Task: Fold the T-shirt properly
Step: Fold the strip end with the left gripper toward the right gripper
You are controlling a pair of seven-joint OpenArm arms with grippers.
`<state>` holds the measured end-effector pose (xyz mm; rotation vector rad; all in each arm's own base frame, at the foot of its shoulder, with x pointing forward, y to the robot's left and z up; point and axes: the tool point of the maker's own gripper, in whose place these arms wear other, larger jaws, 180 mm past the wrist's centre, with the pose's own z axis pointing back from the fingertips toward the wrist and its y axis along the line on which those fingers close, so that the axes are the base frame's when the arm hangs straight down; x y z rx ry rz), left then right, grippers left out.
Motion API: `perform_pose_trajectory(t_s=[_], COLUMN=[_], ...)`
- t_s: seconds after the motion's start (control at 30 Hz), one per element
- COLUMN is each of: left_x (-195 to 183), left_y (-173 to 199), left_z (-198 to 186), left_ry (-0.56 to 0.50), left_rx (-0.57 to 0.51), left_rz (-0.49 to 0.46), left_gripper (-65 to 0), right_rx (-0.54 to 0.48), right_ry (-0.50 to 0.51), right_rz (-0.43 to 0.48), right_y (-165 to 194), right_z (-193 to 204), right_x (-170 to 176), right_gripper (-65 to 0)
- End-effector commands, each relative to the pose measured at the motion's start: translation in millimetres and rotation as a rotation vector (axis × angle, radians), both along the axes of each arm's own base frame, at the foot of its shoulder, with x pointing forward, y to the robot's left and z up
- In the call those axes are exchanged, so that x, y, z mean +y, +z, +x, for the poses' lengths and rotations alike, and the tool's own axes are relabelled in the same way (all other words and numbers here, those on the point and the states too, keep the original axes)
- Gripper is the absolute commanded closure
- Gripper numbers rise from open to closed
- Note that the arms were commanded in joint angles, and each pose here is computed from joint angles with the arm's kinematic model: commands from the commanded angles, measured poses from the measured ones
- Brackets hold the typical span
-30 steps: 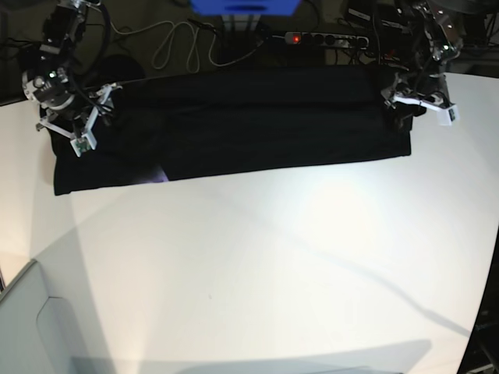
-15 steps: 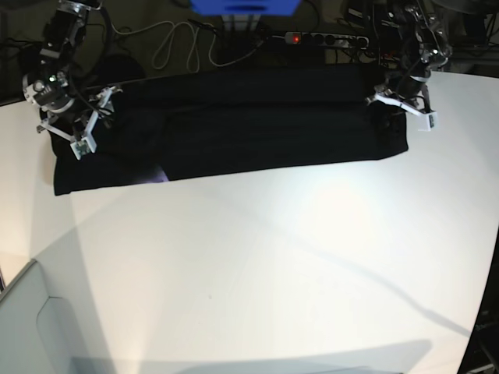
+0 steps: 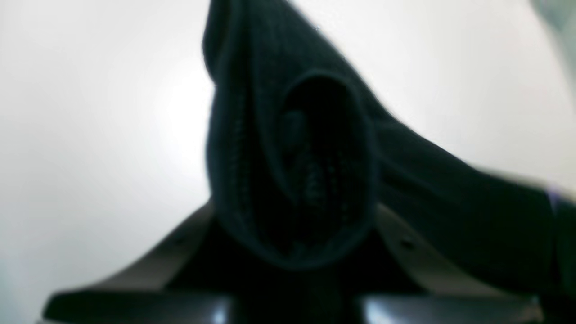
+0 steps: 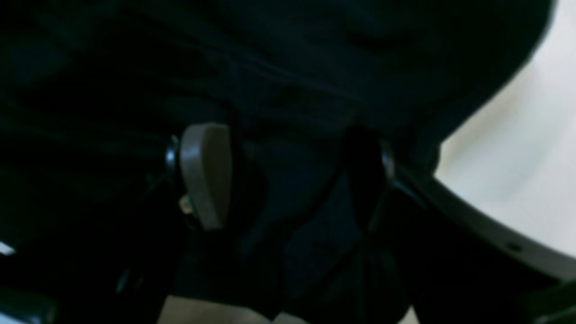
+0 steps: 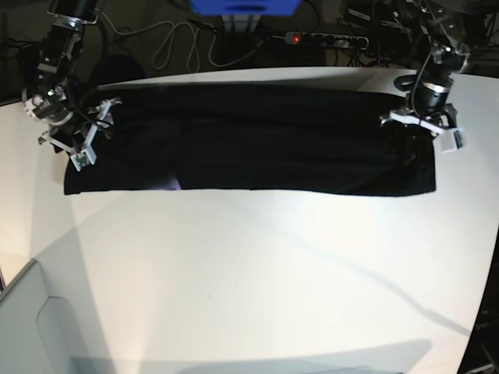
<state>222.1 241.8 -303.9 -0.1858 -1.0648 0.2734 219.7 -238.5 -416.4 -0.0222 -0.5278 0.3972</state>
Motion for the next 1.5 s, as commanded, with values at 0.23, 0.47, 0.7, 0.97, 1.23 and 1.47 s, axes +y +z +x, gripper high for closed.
perform_pose_trajectory(t_s=[0.23, 0.47, 0.7, 0.97, 1.23, 1.47], left_x=[-68, -138, -214, -253, -282, -288], left_y=[-14, -23, -26, -56, -48, -61], left_z=[8, 22, 41, 35, 40, 42], left_ry=[-0.023, -0.028, -0.164, -0.218, -0.307, -0.319], left_rx=[0.036, 0.095, 0.118, 0.19, 0.174, 0.208], left_rz=[-0.181, -0.371, -0.364, -0.348, -0.35, -0.346], left_gripper=[0.0, 0.0, 0.0, 0.0, 0.0, 0.0], right_rx=[-0.008, -0.007, -0.009, -0.014, -0.014, -0.014], right_ry=[0.051, 0.052, 0.053, 0.056, 0.056, 0.056], right_rz=[0.0, 0.0, -0.002, -0.01, -0.01, -0.01], right_y=[3, 3, 3, 6, 6, 6], right_z=[3, 3, 4, 5, 5, 5], right_x=[9, 10, 9, 7, 7, 7], right_gripper=[-38.6, -38.6, -38.6, -38.6, -38.6, -38.6])
